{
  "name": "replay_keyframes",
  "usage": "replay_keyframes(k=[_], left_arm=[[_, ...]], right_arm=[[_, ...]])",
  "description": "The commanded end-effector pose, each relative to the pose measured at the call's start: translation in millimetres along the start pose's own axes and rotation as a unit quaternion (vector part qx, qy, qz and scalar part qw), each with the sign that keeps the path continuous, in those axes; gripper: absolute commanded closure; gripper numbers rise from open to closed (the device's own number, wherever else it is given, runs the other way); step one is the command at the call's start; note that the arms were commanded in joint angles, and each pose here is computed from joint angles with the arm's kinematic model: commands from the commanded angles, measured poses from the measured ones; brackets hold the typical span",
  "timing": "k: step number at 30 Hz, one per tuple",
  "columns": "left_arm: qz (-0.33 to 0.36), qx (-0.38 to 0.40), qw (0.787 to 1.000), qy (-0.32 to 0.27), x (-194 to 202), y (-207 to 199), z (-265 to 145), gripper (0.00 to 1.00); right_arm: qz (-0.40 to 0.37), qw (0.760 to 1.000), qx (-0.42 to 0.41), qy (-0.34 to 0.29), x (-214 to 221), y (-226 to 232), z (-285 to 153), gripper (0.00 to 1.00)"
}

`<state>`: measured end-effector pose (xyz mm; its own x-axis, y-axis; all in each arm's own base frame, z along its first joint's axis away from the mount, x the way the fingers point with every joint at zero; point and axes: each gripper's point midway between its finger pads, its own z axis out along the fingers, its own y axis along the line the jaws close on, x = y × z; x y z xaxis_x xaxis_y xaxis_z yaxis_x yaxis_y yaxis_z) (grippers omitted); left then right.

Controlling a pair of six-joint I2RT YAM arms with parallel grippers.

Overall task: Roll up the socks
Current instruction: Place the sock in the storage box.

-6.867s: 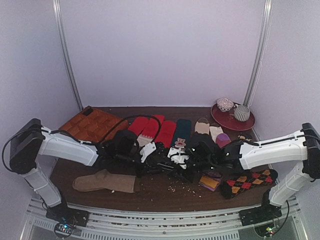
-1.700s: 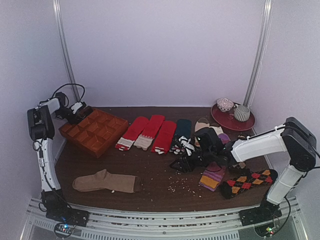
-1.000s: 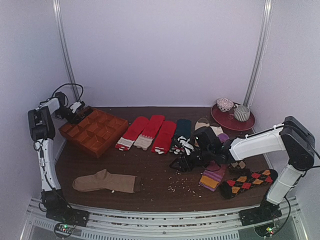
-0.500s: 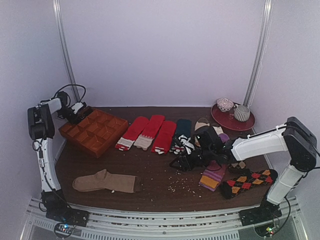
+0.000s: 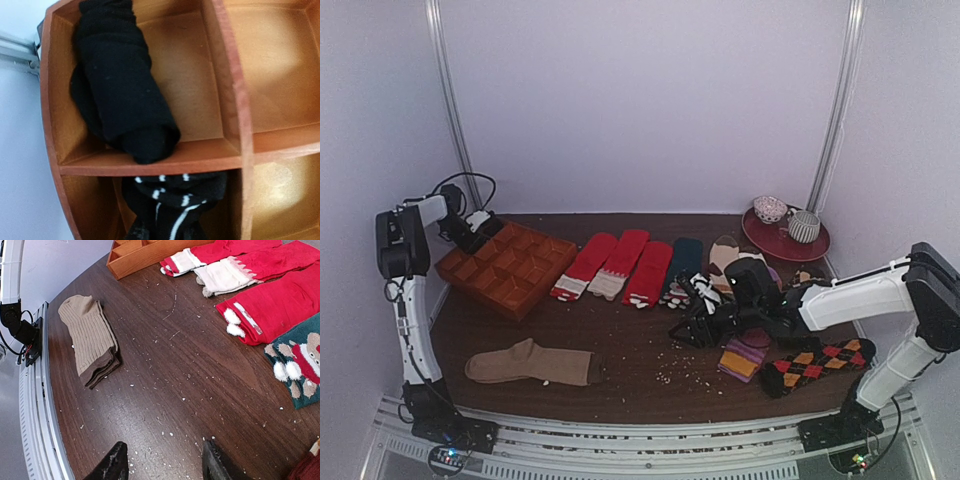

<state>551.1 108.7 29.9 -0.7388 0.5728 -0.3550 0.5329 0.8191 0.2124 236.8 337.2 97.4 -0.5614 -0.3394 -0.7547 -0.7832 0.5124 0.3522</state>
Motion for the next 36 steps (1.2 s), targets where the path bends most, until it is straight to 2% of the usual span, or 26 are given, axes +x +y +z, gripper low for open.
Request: replay_keyframes(k=[1,6,11,17,21,23,25,30,36], left_arm=[[-0.033,0.083,0.989,0.121,69,-41,32,0.81],[-0.036,0.039,0.994,0.1,61,-16,31,0.78],[-0.035,-0.012,0.998,0.052,36,14,10,0.74],[-0.021,-0.047,0.998,0.04,23,32,-8,0.5],[-0.02,-0.054,0.998,0.037,21,36,-15,0.46],[-0.021,-0.057,0.998,0.036,20,38,-18,0.34],[-0.022,-0.065,0.997,0.033,18,41,-22,0.04],[-0.023,-0.084,0.996,0.011,5,50,-38,0.02],[-0.027,-0.097,0.994,-0.05,-26,58,-72,0.02]], right_arm=[[-0.002,1.0,-0.003,-0.014,-8,1,-2,0.49],[0.003,1.0,0.001,-0.018,-14,0,-3,0.49],[0.001,1.0,0.007,-0.018,-20,0,-4,0.49],[0.002,1.0,0.01,-0.018,-21,-1,-4,0.49],[0.003,1.0,0.01,-0.017,-21,-1,-4,0.49],[0.004,1.0,0.01,-0.018,-21,0,-5,0.49],[0.003,1.0,0.01,-0.019,-22,0,-6,0.49],[0.002,1.0,0.015,-0.018,-21,-2,-6,0.49],[0.005,1.0,0.011,-0.015,-19,-2,-2,0.49]])
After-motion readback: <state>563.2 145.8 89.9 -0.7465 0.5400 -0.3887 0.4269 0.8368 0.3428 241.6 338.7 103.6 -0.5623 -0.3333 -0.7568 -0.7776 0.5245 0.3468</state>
